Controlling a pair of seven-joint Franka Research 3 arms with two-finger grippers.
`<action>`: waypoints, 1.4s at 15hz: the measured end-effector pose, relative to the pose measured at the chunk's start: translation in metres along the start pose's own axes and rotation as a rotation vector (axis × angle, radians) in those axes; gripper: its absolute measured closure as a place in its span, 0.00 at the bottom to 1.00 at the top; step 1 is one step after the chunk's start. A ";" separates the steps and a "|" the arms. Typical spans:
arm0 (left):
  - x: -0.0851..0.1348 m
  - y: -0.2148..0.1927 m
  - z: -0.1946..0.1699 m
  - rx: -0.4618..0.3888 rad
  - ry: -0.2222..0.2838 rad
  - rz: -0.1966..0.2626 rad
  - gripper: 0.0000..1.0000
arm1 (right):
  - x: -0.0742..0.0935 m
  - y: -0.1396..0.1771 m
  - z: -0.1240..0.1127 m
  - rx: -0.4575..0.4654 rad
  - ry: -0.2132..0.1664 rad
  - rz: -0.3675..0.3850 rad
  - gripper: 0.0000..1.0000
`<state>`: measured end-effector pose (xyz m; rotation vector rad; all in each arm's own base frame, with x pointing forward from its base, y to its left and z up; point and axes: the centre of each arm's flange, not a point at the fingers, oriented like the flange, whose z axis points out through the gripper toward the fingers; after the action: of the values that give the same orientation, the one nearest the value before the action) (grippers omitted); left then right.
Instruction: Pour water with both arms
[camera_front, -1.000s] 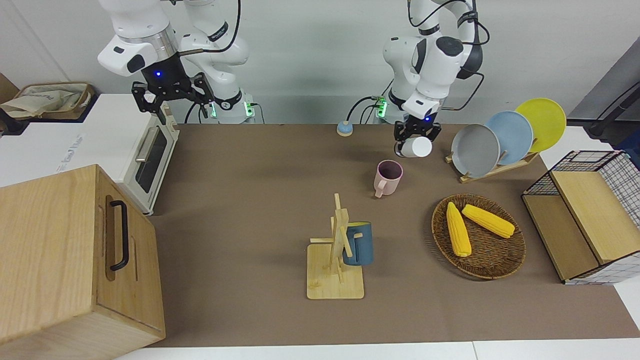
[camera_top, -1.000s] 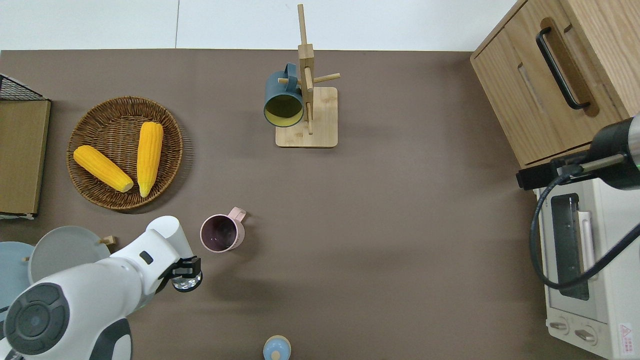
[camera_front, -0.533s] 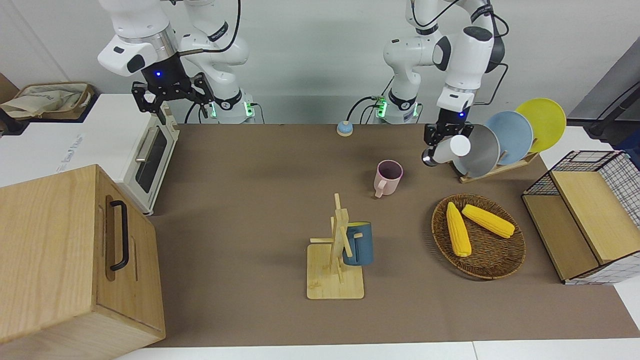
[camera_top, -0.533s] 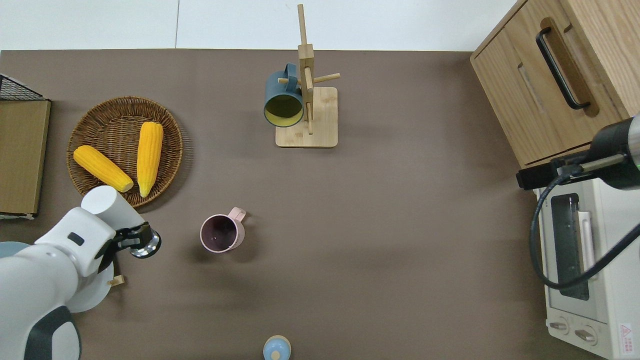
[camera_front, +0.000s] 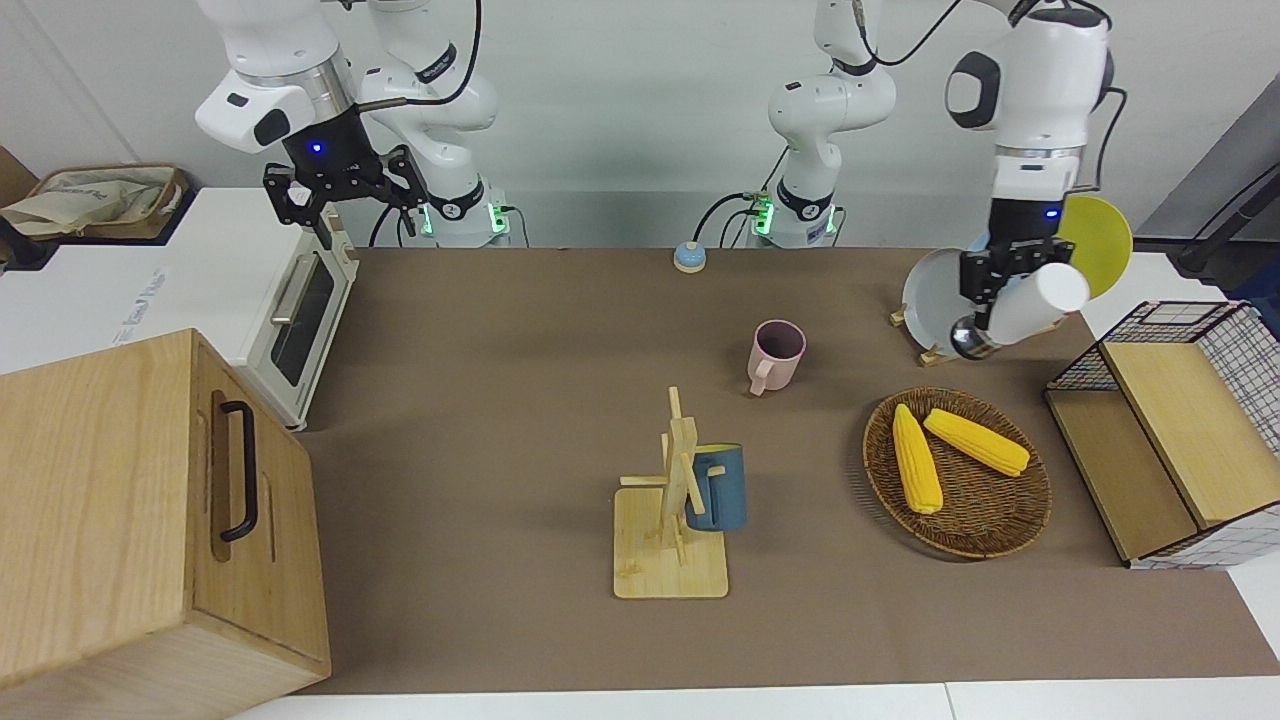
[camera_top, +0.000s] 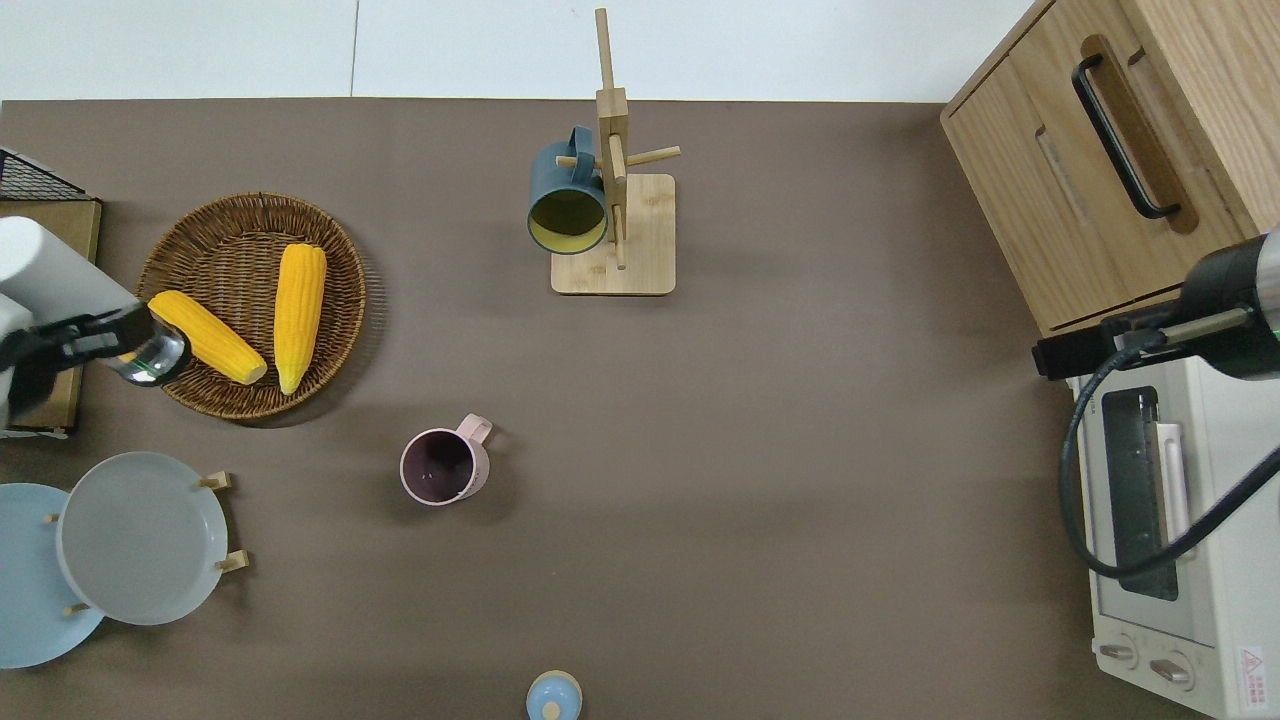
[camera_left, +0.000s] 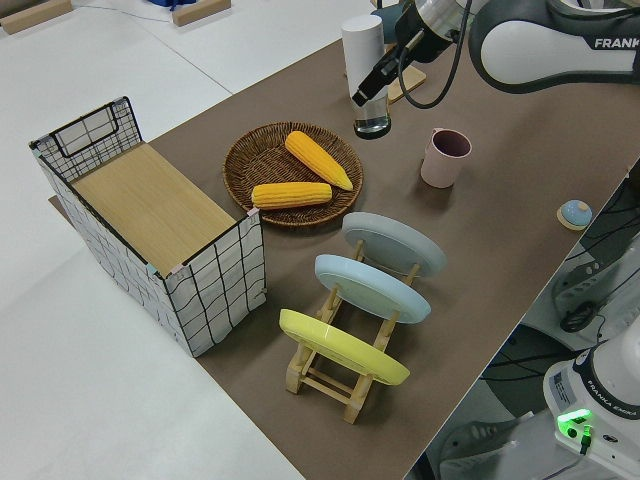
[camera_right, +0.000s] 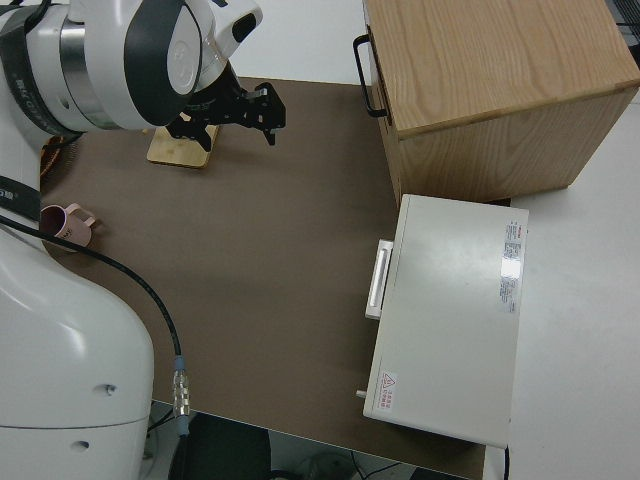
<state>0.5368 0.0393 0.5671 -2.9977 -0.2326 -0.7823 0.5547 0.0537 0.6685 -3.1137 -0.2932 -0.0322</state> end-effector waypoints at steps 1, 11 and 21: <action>0.016 -0.010 -0.003 0.004 0.021 -0.009 0.36 | 0.000 0.000 0.000 0.000 0.000 0.000 0.00; 0.096 -0.167 -0.007 0.026 0.138 -0.021 0.36 | 0.000 0.000 0.000 0.000 0.000 0.000 0.00; 0.084 -0.293 0.052 -0.031 0.245 0.063 0.36 | 0.000 0.000 0.000 0.000 0.000 0.000 0.00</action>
<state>0.5893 0.3436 0.5610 -2.8818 -0.1172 -1.1427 0.5547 0.0537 0.6685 -3.1137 -0.2932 -0.0322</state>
